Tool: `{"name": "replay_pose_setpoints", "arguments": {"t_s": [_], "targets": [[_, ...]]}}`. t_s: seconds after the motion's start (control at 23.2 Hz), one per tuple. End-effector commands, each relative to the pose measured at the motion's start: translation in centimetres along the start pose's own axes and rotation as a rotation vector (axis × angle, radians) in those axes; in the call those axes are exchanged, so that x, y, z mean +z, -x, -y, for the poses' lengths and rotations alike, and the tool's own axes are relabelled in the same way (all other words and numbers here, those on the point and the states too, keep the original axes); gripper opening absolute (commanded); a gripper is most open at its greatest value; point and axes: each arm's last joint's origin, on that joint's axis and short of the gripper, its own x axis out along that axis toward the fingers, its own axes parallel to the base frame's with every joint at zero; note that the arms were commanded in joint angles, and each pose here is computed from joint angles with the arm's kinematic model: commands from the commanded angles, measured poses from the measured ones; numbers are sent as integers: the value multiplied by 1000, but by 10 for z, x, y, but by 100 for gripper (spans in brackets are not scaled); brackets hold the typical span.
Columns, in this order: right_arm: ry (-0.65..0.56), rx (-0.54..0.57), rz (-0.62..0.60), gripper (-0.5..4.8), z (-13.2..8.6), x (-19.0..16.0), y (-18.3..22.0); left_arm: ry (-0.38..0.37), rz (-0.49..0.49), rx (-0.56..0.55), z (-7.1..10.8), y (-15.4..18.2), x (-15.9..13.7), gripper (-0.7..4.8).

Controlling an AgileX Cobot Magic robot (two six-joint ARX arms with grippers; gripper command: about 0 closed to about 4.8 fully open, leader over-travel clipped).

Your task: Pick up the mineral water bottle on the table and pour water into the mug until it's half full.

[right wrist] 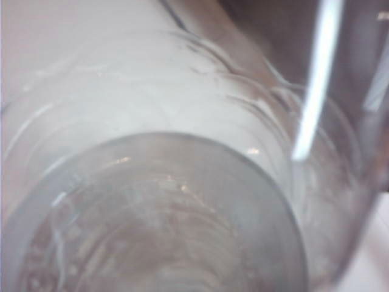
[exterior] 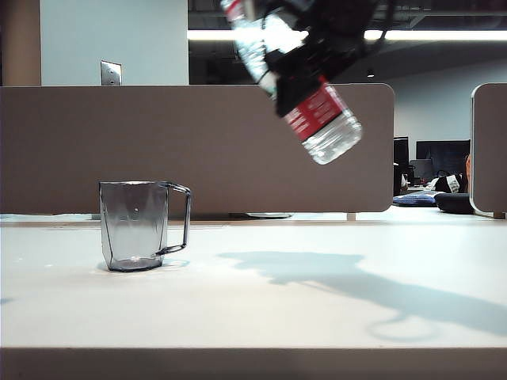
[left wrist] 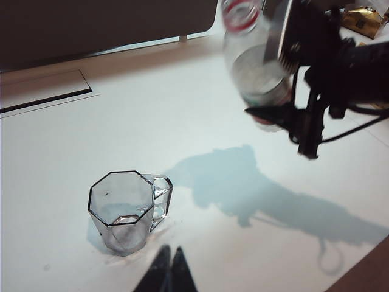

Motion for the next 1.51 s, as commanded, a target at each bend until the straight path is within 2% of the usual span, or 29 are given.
{"name": "replay_pose_setpoints", "arguments": {"t_s": [0.04,0.13,0.35,0.43,0.52,0.82,1.21,1.38,1.51], "targets": [[107,-58,-7,364,-14,15,-9,-4,20,-1,0,1,2,-5],[210,-60,-33,363,-32,23,-19,-5,27,-1,0,1,3,-5],[292,-68,-48,357,-48,33,-27,-10,29,-2,1,1,3,-5],[373,-76,-76,290,-58,34,-32,-11,32,-1,0,1,4,-5],[401,-69,-83,290,-61,33,-34,-11,33,-1,0,1,4,-5],[485,-72,-110,291,-65,33,-34,-11,34,-2,1,2,4,-5],[536,-115,-164,291,-63,30,-37,-11,35,-3,1,2,4,-5],[545,-153,-208,293,-65,32,-46,-6,34,-6,1,2,4,-5],[568,-192,-280,295,-69,40,-62,33,25,-6,2,7,7,-5]]}}
